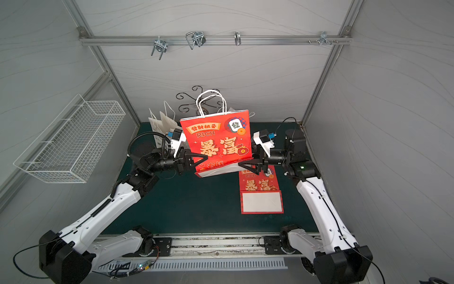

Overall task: Put away the paper bag
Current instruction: Press the paper bag at the center of the board.

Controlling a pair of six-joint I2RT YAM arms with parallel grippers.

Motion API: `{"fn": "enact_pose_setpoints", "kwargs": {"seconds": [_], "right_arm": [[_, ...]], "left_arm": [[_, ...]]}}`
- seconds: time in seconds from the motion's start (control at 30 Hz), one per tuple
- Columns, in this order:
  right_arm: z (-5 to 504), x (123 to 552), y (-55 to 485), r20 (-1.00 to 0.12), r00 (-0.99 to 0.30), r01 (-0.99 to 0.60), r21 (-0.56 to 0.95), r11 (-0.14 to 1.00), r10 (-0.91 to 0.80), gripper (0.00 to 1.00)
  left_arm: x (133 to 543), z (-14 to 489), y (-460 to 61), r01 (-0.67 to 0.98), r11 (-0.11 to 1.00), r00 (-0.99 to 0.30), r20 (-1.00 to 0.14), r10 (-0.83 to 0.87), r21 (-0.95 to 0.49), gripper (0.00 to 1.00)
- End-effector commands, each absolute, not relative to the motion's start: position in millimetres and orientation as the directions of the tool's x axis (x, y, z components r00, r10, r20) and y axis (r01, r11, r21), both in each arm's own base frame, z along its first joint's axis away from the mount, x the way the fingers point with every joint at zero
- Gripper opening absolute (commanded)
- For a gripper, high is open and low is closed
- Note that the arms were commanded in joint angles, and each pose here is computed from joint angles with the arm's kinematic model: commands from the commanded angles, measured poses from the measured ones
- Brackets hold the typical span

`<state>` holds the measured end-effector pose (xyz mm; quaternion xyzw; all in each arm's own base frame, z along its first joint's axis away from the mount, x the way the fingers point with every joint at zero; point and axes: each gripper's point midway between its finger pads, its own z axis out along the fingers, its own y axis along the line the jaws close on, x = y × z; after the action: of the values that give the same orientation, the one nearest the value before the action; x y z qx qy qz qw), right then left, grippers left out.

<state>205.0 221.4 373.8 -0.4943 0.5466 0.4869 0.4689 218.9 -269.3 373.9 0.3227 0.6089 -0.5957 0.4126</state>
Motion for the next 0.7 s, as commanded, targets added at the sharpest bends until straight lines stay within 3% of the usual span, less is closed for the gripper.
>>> {"fn": "enact_pose_setpoints", "kwargs": {"seconds": [0.0,0.2,0.33,0.37,0.43,0.6,0.67], "right_arm": [[390,194,225,-0.997,-0.058,-0.997,0.061,-0.041,-0.057,0.60],[390,189,226,-0.995,-0.081,-0.993,0.085,-0.079,-0.057,0.29],[392,189,227,-0.995,-0.089,-0.991,0.094,-0.098,-0.055,0.00],[393,188,227,-0.994,-0.090,-0.990,0.095,-0.104,-0.055,0.00],[394,186,227,-0.995,-0.087,-0.990,0.092,-0.111,-0.053,0.00],[396,186,226,-0.996,-0.073,-0.992,0.079,-0.099,-0.059,0.00],[396,189,226,-0.996,-0.062,-0.995,0.067,-0.071,-0.066,0.00]], "left_arm": [[209,408,-270,0.925,0.032,-0.372,-0.919,-0.134,-0.379,0.00],[216,410,-268,0.921,0.070,-0.368,-0.916,-0.162,-0.382,0.00],[220,407,-265,0.918,0.124,-0.355,-0.920,-0.166,-0.377,0.00],[220,407,-263,0.920,0.141,-0.343,-0.924,-0.169,-0.367,0.03],[224,405,-260,0.915,0.184,-0.328,-0.928,-0.178,-0.359,0.18],[238,409,-242,0.887,0.359,-0.226,-0.951,-0.211,-0.290,0.72],[242,413,-228,0.857,0.458,-0.150,-0.964,-0.218,-0.237,0.82]]}}
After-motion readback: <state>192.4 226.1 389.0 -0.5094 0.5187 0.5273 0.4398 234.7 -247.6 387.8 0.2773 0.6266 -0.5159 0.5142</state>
